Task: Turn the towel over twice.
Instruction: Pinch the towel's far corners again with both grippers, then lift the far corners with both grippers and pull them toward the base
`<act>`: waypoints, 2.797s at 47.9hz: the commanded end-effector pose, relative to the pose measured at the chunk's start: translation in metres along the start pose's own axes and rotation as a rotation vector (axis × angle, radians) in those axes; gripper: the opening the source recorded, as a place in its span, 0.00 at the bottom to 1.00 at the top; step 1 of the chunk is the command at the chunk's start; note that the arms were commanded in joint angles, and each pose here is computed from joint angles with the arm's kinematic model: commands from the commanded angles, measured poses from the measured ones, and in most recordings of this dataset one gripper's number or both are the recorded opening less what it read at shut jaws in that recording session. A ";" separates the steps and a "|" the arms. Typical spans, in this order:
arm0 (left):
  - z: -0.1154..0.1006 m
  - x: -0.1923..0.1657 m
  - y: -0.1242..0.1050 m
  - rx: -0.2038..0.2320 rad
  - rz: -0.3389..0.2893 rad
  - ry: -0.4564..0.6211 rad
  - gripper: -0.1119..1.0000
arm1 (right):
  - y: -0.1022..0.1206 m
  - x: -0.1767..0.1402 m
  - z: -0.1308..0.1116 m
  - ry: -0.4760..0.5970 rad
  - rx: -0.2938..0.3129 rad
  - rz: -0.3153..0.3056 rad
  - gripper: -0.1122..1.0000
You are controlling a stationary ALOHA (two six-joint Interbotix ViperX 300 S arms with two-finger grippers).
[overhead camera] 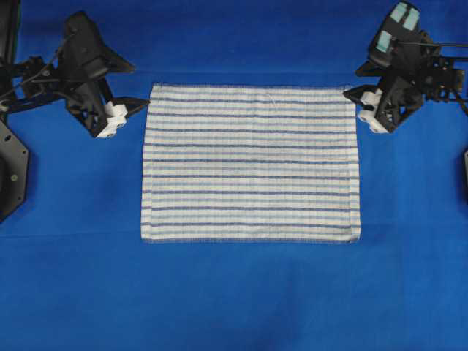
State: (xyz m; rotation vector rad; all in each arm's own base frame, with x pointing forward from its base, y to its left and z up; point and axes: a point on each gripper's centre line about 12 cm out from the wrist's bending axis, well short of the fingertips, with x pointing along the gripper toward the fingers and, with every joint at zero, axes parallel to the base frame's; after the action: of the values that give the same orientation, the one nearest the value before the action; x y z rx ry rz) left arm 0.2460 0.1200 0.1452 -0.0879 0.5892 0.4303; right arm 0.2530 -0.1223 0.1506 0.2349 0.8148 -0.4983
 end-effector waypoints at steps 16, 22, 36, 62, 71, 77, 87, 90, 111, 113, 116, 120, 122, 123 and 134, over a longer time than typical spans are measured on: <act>-0.017 0.049 0.014 0.006 0.036 0.072 0.89 | -0.020 0.043 -0.017 0.072 0.033 -0.015 0.65; -0.026 0.056 0.013 0.005 0.034 0.105 0.89 | -0.022 0.053 -0.025 0.101 0.039 -0.013 0.65; -0.039 0.058 0.012 0.006 0.028 0.169 0.62 | -0.022 0.056 -0.030 0.116 0.018 -0.008 0.42; -0.001 0.045 0.041 -0.033 0.097 0.104 0.14 | -0.034 0.035 -0.005 0.032 0.031 -0.049 0.17; 0.024 0.037 0.059 -0.055 0.145 0.040 0.14 | -0.051 0.014 0.019 -0.039 0.025 -0.108 0.17; 0.041 0.031 0.074 -0.062 0.180 0.008 0.14 | -0.064 -0.002 0.041 -0.086 0.007 -0.164 0.17; 0.077 0.021 0.084 -0.029 0.208 -0.078 0.14 | -0.078 -0.030 0.075 -0.164 -0.023 -0.241 0.17; 0.086 0.018 0.085 -0.010 0.212 -0.092 0.14 | -0.081 -0.036 0.082 -0.182 -0.031 -0.257 0.17; 0.143 -0.028 0.098 0.026 0.257 -0.183 0.14 | -0.086 -0.085 0.117 -0.319 -0.064 -0.325 0.17; 0.147 -0.033 0.097 0.027 0.257 -0.192 0.14 | -0.086 -0.091 0.118 -0.334 -0.065 -0.327 0.17; 0.151 -0.042 0.095 0.029 0.259 -0.205 0.14 | -0.084 -0.099 0.119 -0.358 -0.064 -0.325 0.17; 0.154 -0.052 0.091 0.033 0.252 -0.218 0.14 | -0.079 -0.108 0.118 -0.382 -0.067 -0.320 0.17; 0.154 -0.057 0.086 0.038 0.244 -0.224 0.14 | -0.077 -0.112 0.117 -0.392 -0.071 -0.316 0.17; 0.154 -0.059 0.081 0.044 0.234 -0.231 0.14 | -0.075 -0.114 0.116 -0.395 -0.072 -0.313 0.17; 0.141 -0.069 0.045 0.048 0.134 -0.228 0.14 | -0.045 -0.131 0.102 -0.403 -0.090 -0.245 0.17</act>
State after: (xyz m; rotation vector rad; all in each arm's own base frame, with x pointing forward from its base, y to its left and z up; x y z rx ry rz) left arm 0.2496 0.1754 0.2939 0.0446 0.4127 0.5710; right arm 0.2186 -0.1674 0.3095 -0.0545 0.4858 -0.7325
